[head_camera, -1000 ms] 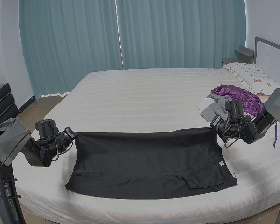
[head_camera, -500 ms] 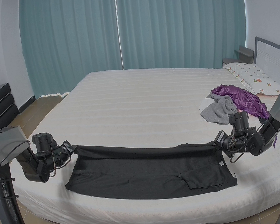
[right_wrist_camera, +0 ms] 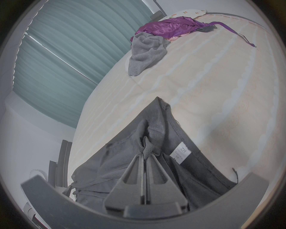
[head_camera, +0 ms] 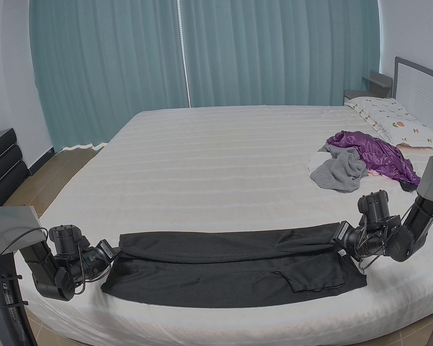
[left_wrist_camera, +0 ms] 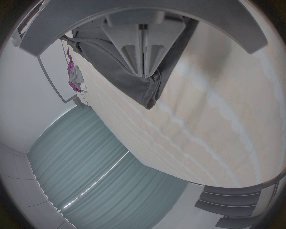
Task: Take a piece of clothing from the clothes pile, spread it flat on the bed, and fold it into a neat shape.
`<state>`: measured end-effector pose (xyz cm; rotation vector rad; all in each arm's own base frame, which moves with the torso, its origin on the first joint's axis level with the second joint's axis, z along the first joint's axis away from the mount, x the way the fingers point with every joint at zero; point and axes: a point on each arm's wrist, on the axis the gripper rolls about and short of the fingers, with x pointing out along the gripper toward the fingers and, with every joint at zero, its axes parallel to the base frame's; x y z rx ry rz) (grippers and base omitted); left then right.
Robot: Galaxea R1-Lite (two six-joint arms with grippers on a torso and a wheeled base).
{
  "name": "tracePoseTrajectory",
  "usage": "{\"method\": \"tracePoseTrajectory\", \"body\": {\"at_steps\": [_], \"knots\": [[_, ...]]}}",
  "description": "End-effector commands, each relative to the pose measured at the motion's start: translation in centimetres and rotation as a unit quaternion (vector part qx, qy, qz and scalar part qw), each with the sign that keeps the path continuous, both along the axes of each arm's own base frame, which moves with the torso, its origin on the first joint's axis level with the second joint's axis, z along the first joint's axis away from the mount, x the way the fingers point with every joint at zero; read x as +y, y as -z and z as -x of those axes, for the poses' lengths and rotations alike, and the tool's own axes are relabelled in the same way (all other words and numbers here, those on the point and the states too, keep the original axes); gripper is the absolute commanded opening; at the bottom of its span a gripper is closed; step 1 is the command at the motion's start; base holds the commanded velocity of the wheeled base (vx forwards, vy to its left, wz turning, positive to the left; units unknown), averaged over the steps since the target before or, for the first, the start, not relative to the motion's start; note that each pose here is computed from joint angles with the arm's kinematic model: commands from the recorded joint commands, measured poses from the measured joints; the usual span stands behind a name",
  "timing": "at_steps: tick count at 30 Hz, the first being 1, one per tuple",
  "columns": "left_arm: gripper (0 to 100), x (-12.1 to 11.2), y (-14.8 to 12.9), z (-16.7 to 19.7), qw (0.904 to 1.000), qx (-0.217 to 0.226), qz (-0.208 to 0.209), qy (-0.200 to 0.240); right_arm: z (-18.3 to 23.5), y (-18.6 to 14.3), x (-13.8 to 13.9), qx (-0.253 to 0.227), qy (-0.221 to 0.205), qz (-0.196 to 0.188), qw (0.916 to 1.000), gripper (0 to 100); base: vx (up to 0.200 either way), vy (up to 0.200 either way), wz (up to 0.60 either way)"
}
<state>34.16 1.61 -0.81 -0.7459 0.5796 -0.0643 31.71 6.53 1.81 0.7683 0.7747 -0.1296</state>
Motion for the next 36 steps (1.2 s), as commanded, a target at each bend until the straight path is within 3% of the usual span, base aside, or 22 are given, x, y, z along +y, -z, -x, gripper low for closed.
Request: {"method": "tracePoseTrajectory", "body": {"at_steps": [1, 3, 4, 9, 14, 18, 25, 31, 36], "knots": [[0, -0.1, 0.2, 0.4, 1.0000, 0.008, 0.001, 0.001, 0.3, 0.6, 0.0, 0.013, -0.001, 0.002, 0.9999, 0, 0.000, 0.000, 0.00], [0, -0.1, 0.2, 0.4, 1.0000, 0.009, 0.001, 0.001, 0.4, 0.8, -0.1, 0.016, -0.001, 0.003, 0.9999, 0, 0.000, 0.000, 0.00], [100, -0.1, 0.3, 0.5, 0.9999, 0.011, 0.002, 0.001, 0.5, 1.1, -0.1, 0.021, -0.001, 0.005, 0.9998, 100, 0.000, 0.000, 0.00], [100, -0.1, 0.1, 1.2, 0.9999, 0.016, 0.002, 0.001, 0.5, 0.6, -0.2, 0.014, -0.002, 0.006, 0.9999, 100, 0.000, 0.000, 0.00], [100, 0.1, -1.7, 1.6, 0.9999, -0.005, 0.006, -0.006, 0.6, -1.2, -0.6, -0.013, 0.005, 0.000, 0.9999, 100, 0.000, 0.000, 0.00], [100, 0.0, -3.8, 1.4, 0.9986, -0.036, 0.033, -0.019, 0.2, -2.6, -1.5, -0.038, 0.018, -0.006, 0.9991, 100, 0.000, 0.000, 0.00], [100, -1.7, -2.8, 1.1, 0.9993, -0.023, 0.029, 0.003, 0.1, -2.3, -2.2, -0.033, 0.010, -0.026, 0.9991, 100, 0.000, 0.000, 0.00], [100, -2.4, -3.4, -0.1, 0.9984, -0.046, 0.032, 0.008, -0.1, -2.8, -2.6, -0.045, 0.006, -0.038, 0.9983, 100, 0.000, 0.000, 0.00], [100, -4.5, -3.1, -1.1, 0.9976, -0.045, 0.050, 0.014, -0.4, -2.1, -2.5, -0.055, 0.006, -0.042, 0.9976, 100, 0.000, 0.000, 0.00]]}}
